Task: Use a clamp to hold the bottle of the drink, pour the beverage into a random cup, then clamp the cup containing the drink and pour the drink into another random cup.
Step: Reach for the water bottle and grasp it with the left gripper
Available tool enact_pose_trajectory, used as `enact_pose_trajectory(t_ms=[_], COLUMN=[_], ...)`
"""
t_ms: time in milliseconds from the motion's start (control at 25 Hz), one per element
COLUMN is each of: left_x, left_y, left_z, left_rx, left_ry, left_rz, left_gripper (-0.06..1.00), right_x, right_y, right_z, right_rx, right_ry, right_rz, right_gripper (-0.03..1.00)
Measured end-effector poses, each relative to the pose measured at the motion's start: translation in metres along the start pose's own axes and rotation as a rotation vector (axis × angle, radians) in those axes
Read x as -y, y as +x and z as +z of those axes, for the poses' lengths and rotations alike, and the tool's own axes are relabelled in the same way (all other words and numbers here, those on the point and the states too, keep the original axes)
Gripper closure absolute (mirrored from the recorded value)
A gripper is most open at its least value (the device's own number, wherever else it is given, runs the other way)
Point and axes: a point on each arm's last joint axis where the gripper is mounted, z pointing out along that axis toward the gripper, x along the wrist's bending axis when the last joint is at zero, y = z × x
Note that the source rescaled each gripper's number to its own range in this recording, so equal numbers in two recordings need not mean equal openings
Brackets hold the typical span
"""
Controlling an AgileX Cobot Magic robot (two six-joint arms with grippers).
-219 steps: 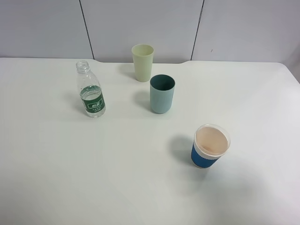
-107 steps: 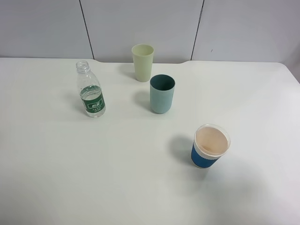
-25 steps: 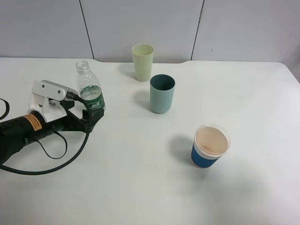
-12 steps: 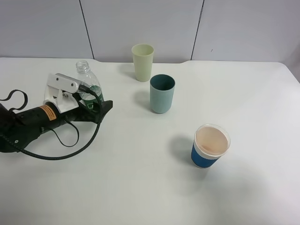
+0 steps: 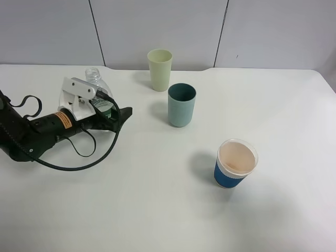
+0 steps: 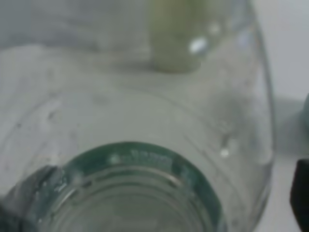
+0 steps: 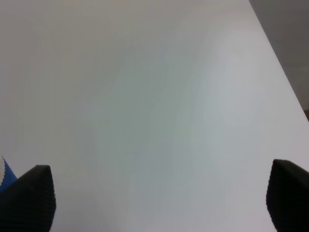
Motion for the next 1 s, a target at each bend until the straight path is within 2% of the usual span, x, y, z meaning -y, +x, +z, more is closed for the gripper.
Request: enact_pose_trajectory(t_ms=[40,120,160,200,320,840,1000], left_x=[0.0,0.0,0.0,0.001,0.001,-0.006,-0.018], left_y=[0.0,0.0,0.0,0.0,0.0,-0.009,-0.015], left_z=[0.0,0.0,0.0,0.0,0.0,-0.001,-0.007], left_rx=[0.0,0.0,0.002,0.004,0.003,0.014,-0.022], left_ry=[0.001,0.001,0.002,0.003,0.008,0.035,0.028], left_rz=[0.0,0.0,0.0,0.001,0.001,0.022,0.035], left_gripper=[0.26,0.76,0.92,0.94,0.87,0.87,0.87], right_x=[0.0,0.0,0.0,0.0,0.0,0.0,0.0], right_y=[0.0,0.0,0.0,0.0,0.0,0.0,0.0], right_z=[0.0,0.0,0.0,0.0,0.0,0.0,0.0], right_rx=[0.0,0.0,0.0,0.0,0.0,0.0,0.0], right_ry=[0.0,0.0,0.0,0.0,0.0,0.0,0.0], right_rz=[0.0,0.0,0.0,0.0,0.0,0.0,0.0], right_gripper=[0.18,0.18,0.18,0.18,0.18,0.18,0.18])
